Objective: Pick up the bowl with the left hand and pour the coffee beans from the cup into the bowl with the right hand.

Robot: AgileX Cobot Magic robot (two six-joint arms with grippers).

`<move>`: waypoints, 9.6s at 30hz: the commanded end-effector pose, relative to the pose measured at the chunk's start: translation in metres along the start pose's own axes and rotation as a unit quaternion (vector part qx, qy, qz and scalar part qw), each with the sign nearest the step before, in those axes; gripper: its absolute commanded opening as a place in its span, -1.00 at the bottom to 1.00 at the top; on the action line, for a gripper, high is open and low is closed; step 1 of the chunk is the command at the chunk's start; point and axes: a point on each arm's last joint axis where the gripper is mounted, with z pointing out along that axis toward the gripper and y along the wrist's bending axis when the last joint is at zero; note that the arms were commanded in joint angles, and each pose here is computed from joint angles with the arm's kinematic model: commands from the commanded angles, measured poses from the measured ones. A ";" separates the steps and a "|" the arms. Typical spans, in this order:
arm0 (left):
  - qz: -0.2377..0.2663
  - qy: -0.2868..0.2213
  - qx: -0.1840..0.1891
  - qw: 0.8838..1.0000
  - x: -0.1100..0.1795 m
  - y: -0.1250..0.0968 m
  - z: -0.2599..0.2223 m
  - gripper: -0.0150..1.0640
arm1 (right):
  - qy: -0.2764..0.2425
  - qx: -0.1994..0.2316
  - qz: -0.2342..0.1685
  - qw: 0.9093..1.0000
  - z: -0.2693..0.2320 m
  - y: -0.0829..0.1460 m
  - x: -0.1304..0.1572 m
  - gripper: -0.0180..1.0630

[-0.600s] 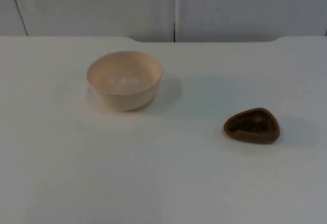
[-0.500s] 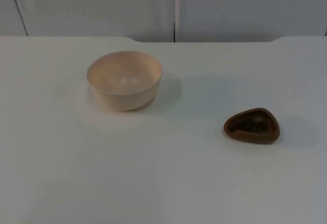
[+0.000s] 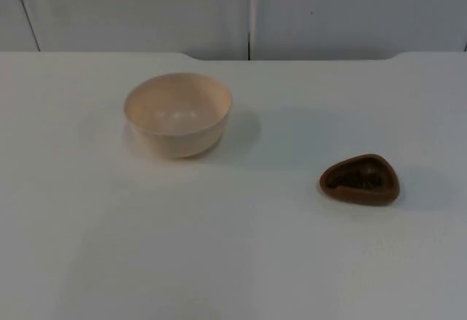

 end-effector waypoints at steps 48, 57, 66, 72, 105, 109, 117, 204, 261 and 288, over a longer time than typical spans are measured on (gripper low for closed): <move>-0.001 0.064 0.163 0.985 -0.131 -0.039 0.092 0.96 | -0.007 0.001 0.004 1.000 -0.001 0.000 0.000 0.98; -0.006 0.097 0.224 0.970 -0.135 -0.052 0.132 0.92 | -0.007 0.001 0.004 1.000 -0.001 0.000 0.000 0.98; -0.008 0.112 0.256 0.960 -0.135 -0.062 0.155 0.89 | -0.007 0.001 0.004 1.000 -0.001 0.000 0.000 0.98; 0.018 0.128 0.277 0.952 -0.130 -0.081 0.168 0.89 | -0.007 0.001 0.004 1.000 -0.001 0.000 0.000 0.98; -0.009 0.265 0.232 0.936 -0.080 -0.116 0.294 0.89 | -0.006 0.001 0.003 1.000 -0.001 0.000 0.000 0.98; -0.019 0.277 0.230 0.933 -0.083 -0.122 0.317 0.89 | -0.006 0.001 0.003 1.000 -0.001 0.000 0.000 0.98; -0.046 0.314 0.224 0.922 -0.081 -0.133 0.360 0.89 | -0.006 0.001 0.003 1.000 -0.001 0.000 0.000 0.98; -0.168 0.431 0.165 0.871 -0.014 -0.109 0.483 -0.98 | -0.006 0.016 0.008 1.000 -0.001 -0.002 0.000 0.98; 0.081 0.467 0.205 0.857 -0.006 -0.177 0.307 -0.98 | -0.006 0.016 0.008 1.000 -0.001 -0.002 0.000 0.98; 0.179 0.437 0.202 0.858 0.014 -0.235 0.272 -0.98 | -0.006 0.014 0.010 1.000 -0.001 -0.002 0.000 0.98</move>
